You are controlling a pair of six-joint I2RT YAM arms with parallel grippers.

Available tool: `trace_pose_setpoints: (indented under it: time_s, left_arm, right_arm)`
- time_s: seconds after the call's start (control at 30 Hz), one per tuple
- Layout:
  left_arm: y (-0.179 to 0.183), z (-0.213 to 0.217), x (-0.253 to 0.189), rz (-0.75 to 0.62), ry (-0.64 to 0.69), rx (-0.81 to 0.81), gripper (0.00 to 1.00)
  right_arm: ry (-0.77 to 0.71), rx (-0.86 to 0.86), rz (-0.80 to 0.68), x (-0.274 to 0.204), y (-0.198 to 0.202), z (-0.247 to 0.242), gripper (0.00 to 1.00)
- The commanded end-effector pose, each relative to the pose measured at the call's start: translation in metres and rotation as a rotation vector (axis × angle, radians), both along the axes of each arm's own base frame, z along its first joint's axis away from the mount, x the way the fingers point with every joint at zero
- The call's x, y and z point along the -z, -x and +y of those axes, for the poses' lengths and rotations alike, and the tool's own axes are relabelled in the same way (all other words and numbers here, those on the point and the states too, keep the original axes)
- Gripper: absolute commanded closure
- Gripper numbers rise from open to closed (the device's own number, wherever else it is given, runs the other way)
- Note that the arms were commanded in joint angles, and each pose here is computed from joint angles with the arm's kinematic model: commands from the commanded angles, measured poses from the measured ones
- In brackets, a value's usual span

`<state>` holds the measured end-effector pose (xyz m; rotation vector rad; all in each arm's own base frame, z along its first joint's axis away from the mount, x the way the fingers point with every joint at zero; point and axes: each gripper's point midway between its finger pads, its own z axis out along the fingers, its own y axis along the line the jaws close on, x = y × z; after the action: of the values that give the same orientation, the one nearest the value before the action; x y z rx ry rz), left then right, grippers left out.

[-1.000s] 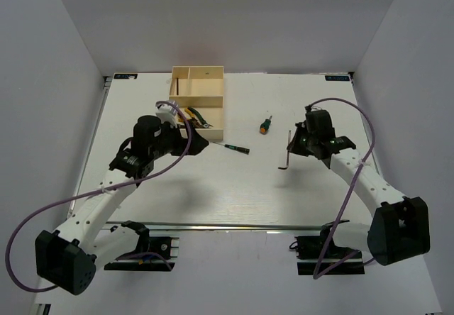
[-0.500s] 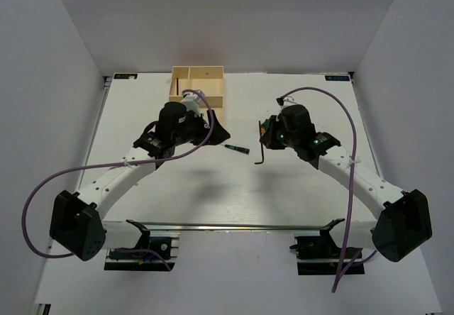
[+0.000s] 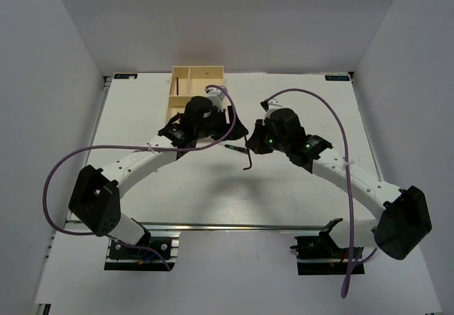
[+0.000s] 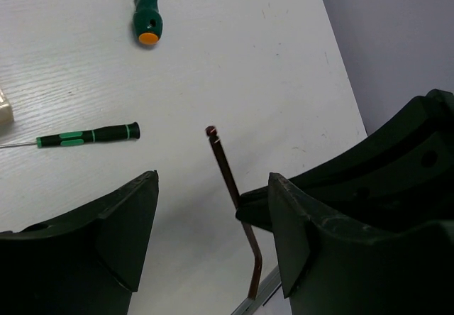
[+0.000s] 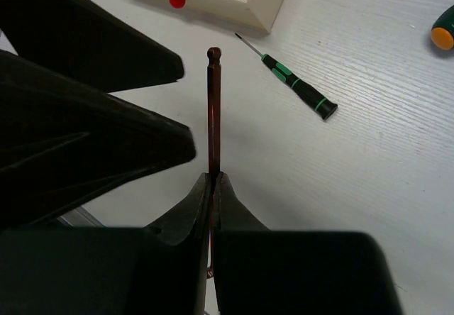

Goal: Sort the tools into containers

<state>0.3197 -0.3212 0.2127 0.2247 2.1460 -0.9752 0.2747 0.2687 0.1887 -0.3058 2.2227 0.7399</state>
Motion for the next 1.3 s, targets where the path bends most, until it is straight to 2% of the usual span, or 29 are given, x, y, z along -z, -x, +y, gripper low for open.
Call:
trace_pose_setpoints:
  time_s: [0.0, 0.23, 0.33, 0.43, 0.53, 0.77, 0.8, 0.9, 1.07, 1.27]
  left_arm:
    - [-0.007, -0.012, -0.025, -0.051, 0.042, -0.019, 0.27]
    - [-0.003, -0.022, -0.015, -0.03, 0.048, -0.029, 0.3]
    - [-0.002, -0.024, -0.013, -0.023, 0.049, -0.039, 0.34]
    - [-0.005, -0.024, -0.012, -0.024, 0.053, -0.06, 0.45]
    - [-0.002, -0.03, -0.008, -0.005, 0.058, -0.047, 0.67]
    - [-0.001, -0.027, 0.002, 0.026, 0.053, -0.069, 1.0]
    - [-0.002, -0.025, 0.002, 0.023, 0.053, -0.078, 1.0]
    - [-0.003, -0.018, 0.003, 0.012, 0.05, -0.093, 1.0]
    - [-0.017, 0.004, -0.005, -0.062, -0.049, -0.142, 1.0]
    - [-0.041, 0.035, -0.021, -0.153, -0.146, -0.239, 1.0]
  right_arm:
    - [-0.047, -0.02, -0.083, -0.026, -0.008, 0.012, 1.0]
    - [-0.056, -0.027, -0.091, -0.027, -0.005, 0.015, 1.0]
    - [-0.06, -0.031, -0.094, -0.027, -0.004, 0.015, 1.0]
    - [-0.066, -0.042, -0.095, -0.028, -0.002, 0.017, 1.0]
    - [-0.073, -0.05, -0.093, -0.028, 0.0, 0.019, 1.0]
    - [-0.068, -0.036, -0.092, -0.026, 0.0, 0.017, 1.0]
    - [-0.062, -0.026, -0.095, -0.025, -0.001, 0.015, 0.9]
    - [-0.046, 0.001, -0.098, -0.023, -0.002, 0.008, 0.69]
    - [0.019, 0.047, -0.108, -0.013, 0.002, -0.014, 0.63]
    - [0.102, 0.11, -0.108, 0.008, 0.015, -0.048, 0.62]
